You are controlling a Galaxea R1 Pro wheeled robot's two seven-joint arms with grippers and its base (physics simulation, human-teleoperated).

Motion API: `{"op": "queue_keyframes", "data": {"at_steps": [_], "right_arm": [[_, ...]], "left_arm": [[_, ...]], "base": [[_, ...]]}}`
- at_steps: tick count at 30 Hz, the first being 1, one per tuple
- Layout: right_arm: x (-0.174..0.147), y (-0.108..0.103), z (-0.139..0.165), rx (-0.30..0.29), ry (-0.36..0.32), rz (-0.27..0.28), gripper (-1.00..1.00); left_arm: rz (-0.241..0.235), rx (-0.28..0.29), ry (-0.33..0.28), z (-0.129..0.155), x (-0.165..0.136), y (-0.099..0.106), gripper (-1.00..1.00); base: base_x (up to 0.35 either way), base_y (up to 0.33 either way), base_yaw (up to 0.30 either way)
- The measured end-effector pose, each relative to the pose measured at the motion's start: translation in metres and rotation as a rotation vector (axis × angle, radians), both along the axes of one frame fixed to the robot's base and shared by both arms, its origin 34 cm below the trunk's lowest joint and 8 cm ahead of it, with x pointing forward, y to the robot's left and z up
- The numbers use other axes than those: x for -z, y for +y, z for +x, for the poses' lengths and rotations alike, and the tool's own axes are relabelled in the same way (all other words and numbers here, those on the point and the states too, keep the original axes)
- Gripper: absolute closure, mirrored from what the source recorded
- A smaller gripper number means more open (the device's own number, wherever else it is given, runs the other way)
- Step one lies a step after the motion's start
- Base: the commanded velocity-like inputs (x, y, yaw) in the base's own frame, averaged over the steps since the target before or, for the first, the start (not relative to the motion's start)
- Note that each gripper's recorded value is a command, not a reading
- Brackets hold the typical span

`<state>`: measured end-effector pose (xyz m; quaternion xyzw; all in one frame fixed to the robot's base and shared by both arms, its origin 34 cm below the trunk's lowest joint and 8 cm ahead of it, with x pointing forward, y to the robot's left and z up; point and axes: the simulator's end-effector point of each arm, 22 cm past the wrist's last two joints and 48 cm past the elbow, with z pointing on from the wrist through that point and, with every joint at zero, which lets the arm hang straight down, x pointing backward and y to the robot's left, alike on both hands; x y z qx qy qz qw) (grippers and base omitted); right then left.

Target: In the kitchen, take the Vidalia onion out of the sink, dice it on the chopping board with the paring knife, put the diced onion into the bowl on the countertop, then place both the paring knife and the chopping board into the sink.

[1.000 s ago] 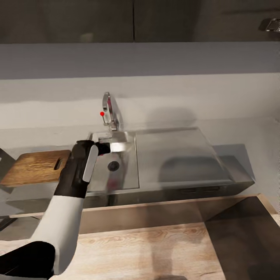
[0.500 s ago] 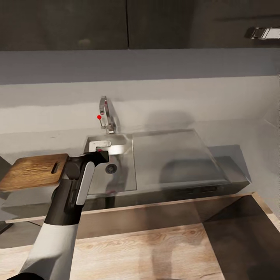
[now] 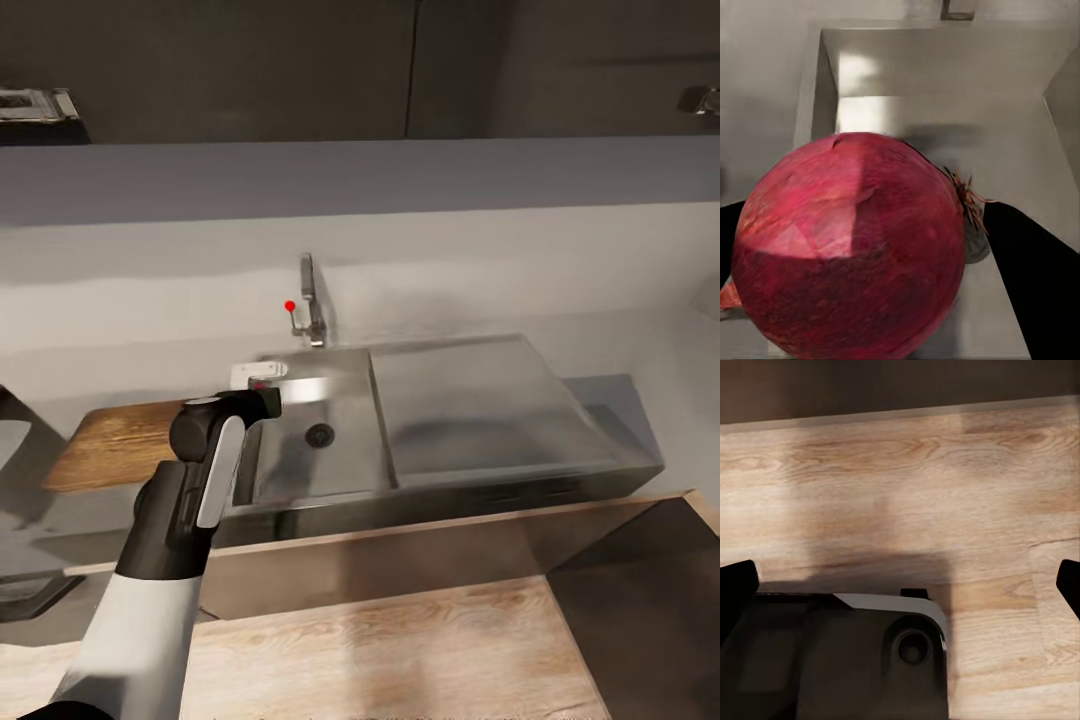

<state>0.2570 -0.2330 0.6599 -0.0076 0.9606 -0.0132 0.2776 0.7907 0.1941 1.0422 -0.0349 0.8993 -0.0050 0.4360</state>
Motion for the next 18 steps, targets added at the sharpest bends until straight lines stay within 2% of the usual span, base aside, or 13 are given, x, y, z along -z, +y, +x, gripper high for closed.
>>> {"op": "queue_keyframes", "data": {"at_steps": [11, 18], "right_arm": [[0.0, 0.0001, 0.0001, 0.0, 0.0, 0.0, -1.0], [0.0, 0.0003, -0.0004, 0.0, 0.001, 0.001, -1.0]], "left_arm": [[0.0, 0.0, 0.0, 0.0, -0.0002, 0.0003, 1.0], [-0.001, 0.0, -0.001, -0.0001, -0.0004, -0.0003, 1.0]], "base": [[-0.092, 0.303, 0.0], [-0.017, 0.303, 0.0]]}}
